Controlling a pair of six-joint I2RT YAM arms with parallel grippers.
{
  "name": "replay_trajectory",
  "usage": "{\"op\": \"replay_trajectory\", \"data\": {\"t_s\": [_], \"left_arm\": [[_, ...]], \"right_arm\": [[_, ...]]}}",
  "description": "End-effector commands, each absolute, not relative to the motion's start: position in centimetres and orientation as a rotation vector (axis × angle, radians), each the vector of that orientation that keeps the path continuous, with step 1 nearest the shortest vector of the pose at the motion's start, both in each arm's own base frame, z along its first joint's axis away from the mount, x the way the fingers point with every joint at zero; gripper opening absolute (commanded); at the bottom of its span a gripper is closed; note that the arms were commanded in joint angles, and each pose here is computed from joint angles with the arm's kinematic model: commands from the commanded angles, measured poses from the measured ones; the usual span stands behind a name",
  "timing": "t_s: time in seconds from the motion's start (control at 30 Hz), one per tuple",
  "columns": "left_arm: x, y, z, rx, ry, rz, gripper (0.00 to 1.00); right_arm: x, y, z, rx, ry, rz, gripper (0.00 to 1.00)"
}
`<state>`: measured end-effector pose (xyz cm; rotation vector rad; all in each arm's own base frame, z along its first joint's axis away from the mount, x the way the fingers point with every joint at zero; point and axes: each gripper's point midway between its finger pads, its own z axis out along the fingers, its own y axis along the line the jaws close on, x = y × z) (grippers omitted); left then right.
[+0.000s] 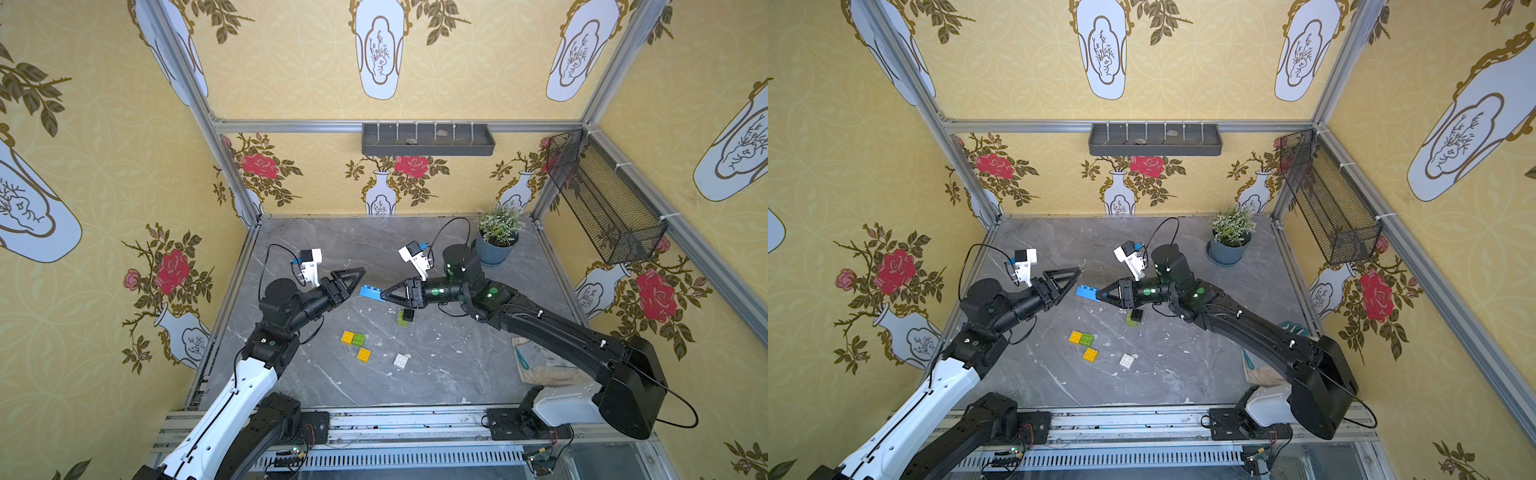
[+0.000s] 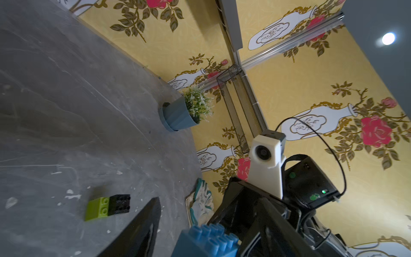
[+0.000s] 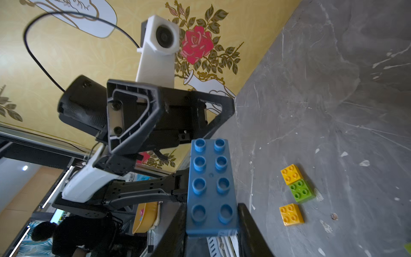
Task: Assemble the number 4 with lego
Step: Adjust the lego brick.
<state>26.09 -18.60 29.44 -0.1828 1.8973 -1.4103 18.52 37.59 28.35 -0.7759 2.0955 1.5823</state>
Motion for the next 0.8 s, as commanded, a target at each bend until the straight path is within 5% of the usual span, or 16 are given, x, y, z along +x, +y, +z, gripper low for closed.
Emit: {"op": "replay_trajectory", "data": {"t_s": [0.0,0.13,0.6,0.77], "left_arm": [[23.9,-18.7,26.8,0.048,2.051,-1.273,0.66],[20.9,-20.4,29.0,0.309,1.997,-1.384,0.55],[15.5,-22.2,31.8,0.705,1.778,-1.635,0.77],[15.3,-22.9,32.7,0.749,1.733,-1.694,0.68]], "right_arm": [[17.6,35.9,28.2,-0.936,2.082,1.438,0.25],[16.2,34.6,30.0,-1.03,2.043,1.426,0.25],[12.7,34.2,33.6,-1.151,1.904,1.591,0.25],[12.7,34.8,33.7,-1.163,1.891,1.632,0.25]]}}
